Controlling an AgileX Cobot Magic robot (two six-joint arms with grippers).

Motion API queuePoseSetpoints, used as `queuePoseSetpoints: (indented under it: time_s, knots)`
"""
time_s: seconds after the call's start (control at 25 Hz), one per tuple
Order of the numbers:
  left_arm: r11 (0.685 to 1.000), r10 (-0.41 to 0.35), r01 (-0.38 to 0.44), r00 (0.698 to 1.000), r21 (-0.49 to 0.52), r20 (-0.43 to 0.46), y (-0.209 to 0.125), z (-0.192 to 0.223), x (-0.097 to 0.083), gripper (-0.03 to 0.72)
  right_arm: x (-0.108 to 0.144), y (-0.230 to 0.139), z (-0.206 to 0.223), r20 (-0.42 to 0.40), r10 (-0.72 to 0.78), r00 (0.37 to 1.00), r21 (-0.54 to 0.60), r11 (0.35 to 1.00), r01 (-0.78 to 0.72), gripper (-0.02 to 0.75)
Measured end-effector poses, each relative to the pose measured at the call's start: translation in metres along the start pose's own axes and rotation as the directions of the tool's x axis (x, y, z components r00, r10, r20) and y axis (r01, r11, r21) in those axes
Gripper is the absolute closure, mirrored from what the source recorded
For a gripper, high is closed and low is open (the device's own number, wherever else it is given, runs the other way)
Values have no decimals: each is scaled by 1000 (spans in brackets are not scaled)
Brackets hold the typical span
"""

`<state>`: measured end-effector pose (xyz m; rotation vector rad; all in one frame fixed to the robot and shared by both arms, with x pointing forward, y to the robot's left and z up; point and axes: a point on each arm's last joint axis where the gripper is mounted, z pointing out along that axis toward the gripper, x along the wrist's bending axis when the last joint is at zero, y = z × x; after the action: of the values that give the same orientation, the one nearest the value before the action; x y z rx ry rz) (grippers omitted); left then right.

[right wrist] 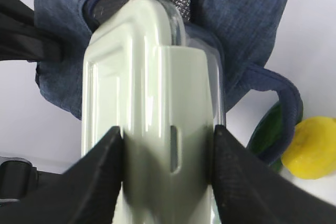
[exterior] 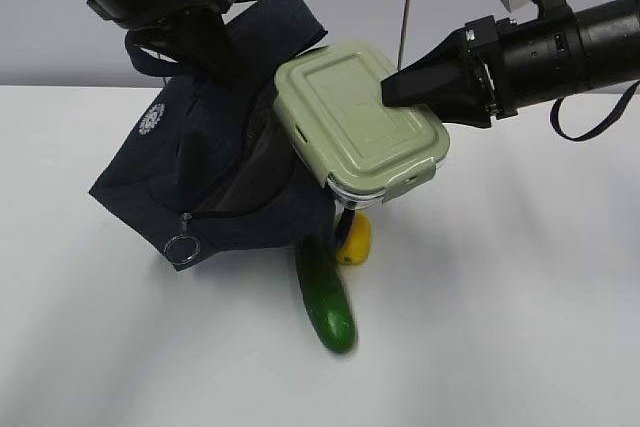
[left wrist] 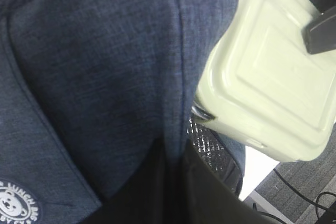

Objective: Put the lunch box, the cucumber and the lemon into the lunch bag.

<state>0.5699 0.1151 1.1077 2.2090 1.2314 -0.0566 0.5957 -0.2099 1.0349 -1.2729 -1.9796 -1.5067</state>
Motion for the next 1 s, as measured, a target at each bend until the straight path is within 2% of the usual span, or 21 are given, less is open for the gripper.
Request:
queuePoseSetpoints:
  time_s: [0.44, 0.6, 1.0]
  knots:
    - [1000, -4, 4, 1000, 29, 16, -3, 0, -1, 688, -6, -10, 26, -34, 16, 999, 66, 998, -14, 356]
    - [999, -7, 6, 1000, 38, 22, -3, 0, -2, 688, -4, -8, 27, -50, 12, 999, 44, 999, -10, 356]
    - [998, -17, 14, 999, 56, 47, -5, 0, -4, 688, 1, -5, 40, -26, -17, 1000, 0, 1000, 17, 356]
